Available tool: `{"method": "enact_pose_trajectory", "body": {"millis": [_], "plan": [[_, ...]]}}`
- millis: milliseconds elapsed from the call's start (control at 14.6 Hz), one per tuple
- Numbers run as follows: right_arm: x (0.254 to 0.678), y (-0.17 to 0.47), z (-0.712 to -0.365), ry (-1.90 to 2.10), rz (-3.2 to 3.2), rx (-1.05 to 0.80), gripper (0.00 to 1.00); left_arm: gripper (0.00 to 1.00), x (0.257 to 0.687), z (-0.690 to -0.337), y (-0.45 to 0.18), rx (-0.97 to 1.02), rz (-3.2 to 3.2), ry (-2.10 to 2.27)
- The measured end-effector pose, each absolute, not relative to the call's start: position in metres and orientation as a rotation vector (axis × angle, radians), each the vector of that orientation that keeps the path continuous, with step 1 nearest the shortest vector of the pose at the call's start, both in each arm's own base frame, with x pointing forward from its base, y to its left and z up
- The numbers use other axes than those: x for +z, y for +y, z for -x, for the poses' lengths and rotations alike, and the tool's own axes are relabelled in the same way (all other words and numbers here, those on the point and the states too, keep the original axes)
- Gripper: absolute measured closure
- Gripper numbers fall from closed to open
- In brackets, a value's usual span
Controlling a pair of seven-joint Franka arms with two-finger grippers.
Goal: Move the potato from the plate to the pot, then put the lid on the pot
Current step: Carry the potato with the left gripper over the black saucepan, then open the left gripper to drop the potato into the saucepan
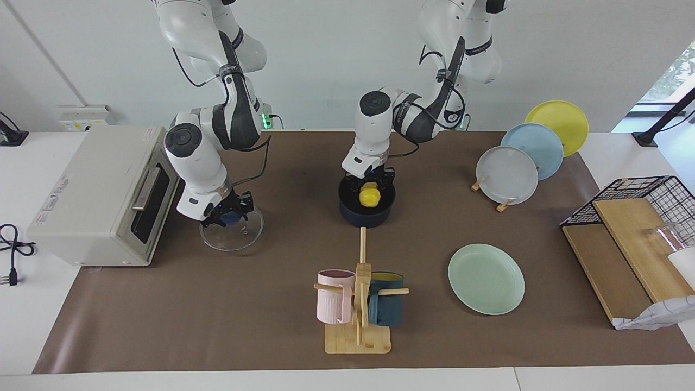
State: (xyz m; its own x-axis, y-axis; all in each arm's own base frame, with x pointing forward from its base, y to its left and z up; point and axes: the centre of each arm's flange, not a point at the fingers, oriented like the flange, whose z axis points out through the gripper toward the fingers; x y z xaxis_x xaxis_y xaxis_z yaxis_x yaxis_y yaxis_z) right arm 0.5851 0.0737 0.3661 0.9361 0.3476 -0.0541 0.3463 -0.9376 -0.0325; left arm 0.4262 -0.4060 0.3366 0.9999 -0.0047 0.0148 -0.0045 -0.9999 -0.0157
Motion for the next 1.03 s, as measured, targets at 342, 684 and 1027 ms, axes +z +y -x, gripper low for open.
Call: {"method": "enact_pose_trajectory", "body": {"millis": [342, 684, 1027], "plan": [[0.367, 0.082, -0.584, -0.530, 3.070, 0.092, 0.39, 0.33, 0.331, -0.427, -0.406, -0.019, 3.123, 0.007], [0.370, 0.090, -0.584, -0.545, 3.065, 0.092, 0.39, 0.00, 0.344, -0.431, -0.404, -0.031, 3.128, -0.004], [0.373, 0.093, -0.585, -0.526, 3.046, 0.093, 0.39, 0.00, 0.428, -0.460, -0.371, -0.021, 3.123, -0.051]]}}
